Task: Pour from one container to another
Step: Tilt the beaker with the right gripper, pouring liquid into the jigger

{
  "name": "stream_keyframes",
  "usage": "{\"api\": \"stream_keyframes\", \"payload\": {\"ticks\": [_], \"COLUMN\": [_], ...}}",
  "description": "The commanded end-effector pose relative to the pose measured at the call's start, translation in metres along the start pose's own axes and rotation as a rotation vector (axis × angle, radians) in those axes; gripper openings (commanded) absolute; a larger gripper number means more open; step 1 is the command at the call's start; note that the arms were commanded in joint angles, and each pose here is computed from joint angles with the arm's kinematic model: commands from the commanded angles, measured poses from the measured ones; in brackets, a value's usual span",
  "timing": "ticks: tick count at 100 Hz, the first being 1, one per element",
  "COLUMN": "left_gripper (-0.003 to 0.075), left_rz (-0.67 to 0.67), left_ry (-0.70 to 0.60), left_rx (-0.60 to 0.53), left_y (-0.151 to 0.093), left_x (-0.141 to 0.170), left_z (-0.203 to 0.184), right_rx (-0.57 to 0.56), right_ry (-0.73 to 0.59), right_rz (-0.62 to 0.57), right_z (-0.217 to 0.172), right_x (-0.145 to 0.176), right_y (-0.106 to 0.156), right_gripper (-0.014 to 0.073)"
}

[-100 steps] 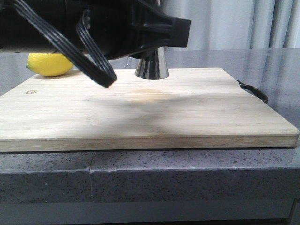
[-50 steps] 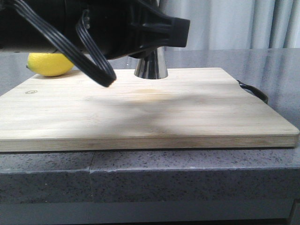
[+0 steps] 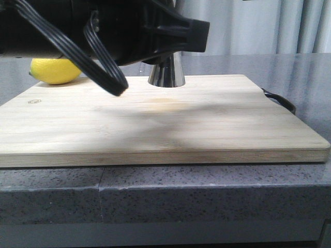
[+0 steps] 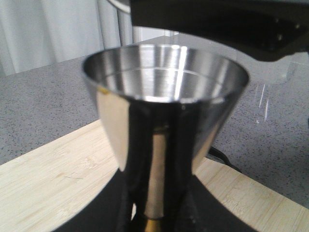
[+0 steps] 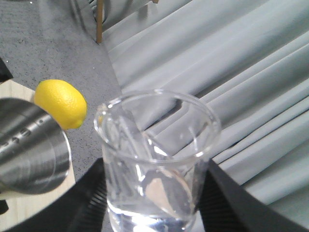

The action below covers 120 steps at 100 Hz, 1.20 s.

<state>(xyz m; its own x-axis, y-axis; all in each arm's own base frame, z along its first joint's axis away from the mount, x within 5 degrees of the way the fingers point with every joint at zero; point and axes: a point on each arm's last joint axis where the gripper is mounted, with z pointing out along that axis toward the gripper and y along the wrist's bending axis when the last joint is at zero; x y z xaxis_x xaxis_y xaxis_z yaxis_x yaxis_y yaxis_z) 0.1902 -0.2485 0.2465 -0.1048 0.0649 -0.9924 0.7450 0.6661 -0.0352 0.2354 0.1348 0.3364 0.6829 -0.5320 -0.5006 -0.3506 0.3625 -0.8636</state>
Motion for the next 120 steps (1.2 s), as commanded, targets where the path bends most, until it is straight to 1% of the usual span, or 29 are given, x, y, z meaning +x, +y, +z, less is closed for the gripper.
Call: {"api": "stream_keyframes", "payload": {"ticks": [1, 18, 43, 56, 68, 93, 103, 120], "left_gripper": [-0.0020, -0.0019, -0.0020, -0.0020, -0.0020, -0.0020, -0.0020, -0.0020], "left_rz": [-0.012, -0.012, -0.012, -0.012, -0.012, -0.012, -0.012, -0.012], "left_ry": [-0.151, -0.151, -0.151, -0.151, -0.151, -0.149, -0.149, -0.147], "left_rx": [0.003, 0.003, 0.003, 0.003, 0.003, 0.003, 0.003, 0.003], "left_y": [-0.0018, -0.0018, -0.0018, -0.0018, -0.0018, -0.0018, -0.0018, -0.0018], "left_x": [-0.0283, -0.0283, -0.0283, -0.0283, -0.0283, -0.0282, -0.0282, -0.0280], "left_z": [-0.0047, -0.0047, -0.0047, -0.0047, -0.0047, -0.0047, -0.0047, -0.0046], "right_rx": [0.080, 0.080, 0.083, 0.083, 0.085, 0.081, 0.067, 0.065], "right_ry": [-0.093, -0.090, -0.088, -0.088, -0.086, -0.073, -0.073, -0.066], "right_rz": [-0.049, -0.135, -0.189, -0.191, -0.251, -0.284, -0.330, -0.361], "right_z": [-0.0047, -0.0047, -0.0047, -0.0047, -0.0047, -0.0046, -0.0045, -0.0044], "right_x": [-0.0182, -0.0183, -0.0183, -0.0183, -0.0183, -0.0172, -0.0172, -0.0166], "right_y": [-0.0177, -0.0173, -0.0173, -0.0173, -0.0173, -0.0170, -0.0155, -0.0153], "right_gripper": [0.0202, 0.0202, 0.0202, 0.0202, 0.0202, 0.0202, 0.0202, 0.0202]}}
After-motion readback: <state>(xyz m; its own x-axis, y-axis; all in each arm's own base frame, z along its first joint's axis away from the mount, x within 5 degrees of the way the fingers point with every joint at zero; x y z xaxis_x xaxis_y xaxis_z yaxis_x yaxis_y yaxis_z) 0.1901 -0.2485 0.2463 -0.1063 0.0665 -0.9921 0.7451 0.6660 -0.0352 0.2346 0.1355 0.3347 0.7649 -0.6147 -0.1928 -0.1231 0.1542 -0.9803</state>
